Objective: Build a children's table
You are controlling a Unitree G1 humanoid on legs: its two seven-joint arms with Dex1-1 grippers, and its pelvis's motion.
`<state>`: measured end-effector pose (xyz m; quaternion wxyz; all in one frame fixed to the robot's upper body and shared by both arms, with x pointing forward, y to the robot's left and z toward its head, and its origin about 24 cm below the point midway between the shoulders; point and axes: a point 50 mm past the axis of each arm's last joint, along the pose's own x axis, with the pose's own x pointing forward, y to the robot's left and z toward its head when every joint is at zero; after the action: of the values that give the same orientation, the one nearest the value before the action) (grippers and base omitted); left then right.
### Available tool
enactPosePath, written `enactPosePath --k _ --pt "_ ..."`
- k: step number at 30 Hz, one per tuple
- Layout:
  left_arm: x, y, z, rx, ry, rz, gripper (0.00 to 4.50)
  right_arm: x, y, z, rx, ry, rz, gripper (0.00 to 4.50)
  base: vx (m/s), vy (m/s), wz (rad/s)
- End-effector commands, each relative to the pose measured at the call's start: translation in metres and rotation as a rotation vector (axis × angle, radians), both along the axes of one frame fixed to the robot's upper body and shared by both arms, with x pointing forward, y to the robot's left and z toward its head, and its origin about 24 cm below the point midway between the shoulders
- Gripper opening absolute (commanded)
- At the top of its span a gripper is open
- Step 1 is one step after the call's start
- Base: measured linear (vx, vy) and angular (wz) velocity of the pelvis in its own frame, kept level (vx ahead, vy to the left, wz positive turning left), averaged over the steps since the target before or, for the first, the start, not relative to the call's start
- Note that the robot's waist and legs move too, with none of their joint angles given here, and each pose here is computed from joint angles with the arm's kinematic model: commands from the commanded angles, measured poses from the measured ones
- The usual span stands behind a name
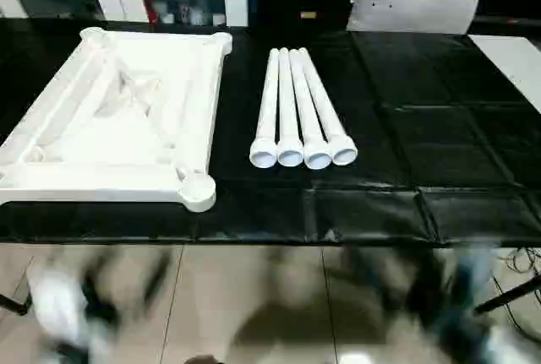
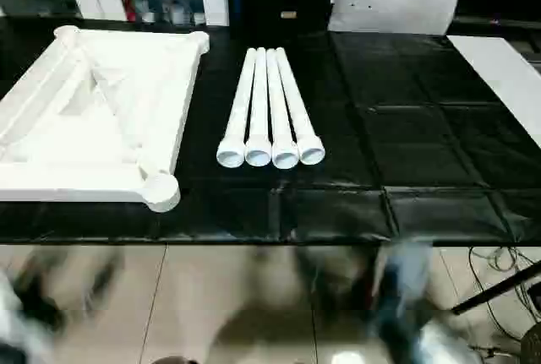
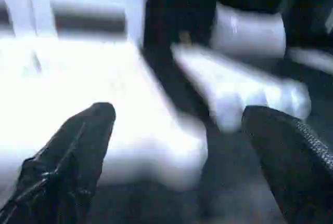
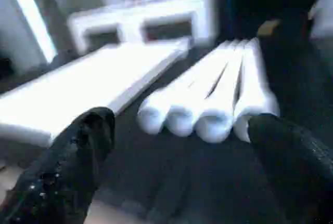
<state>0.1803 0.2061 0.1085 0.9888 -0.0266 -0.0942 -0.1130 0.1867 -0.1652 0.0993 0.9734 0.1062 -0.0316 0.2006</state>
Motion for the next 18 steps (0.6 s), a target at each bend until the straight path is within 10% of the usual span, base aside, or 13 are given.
enactPosePath --k 1,18 --pt "0.007 -0.006 0.004 0.023 0.044 0.045 4.41 0.006 -0.005 -0.004 -0.033 0.037 -0.083 4.5 0.0 0.0 0.0" --pt "0.058 -0.032 0.011 0.135 0.14 0.064 4.41 0.037 0.001 0.003 -0.18 0.06 -0.167 4.5 0.0 0.0 0.0"
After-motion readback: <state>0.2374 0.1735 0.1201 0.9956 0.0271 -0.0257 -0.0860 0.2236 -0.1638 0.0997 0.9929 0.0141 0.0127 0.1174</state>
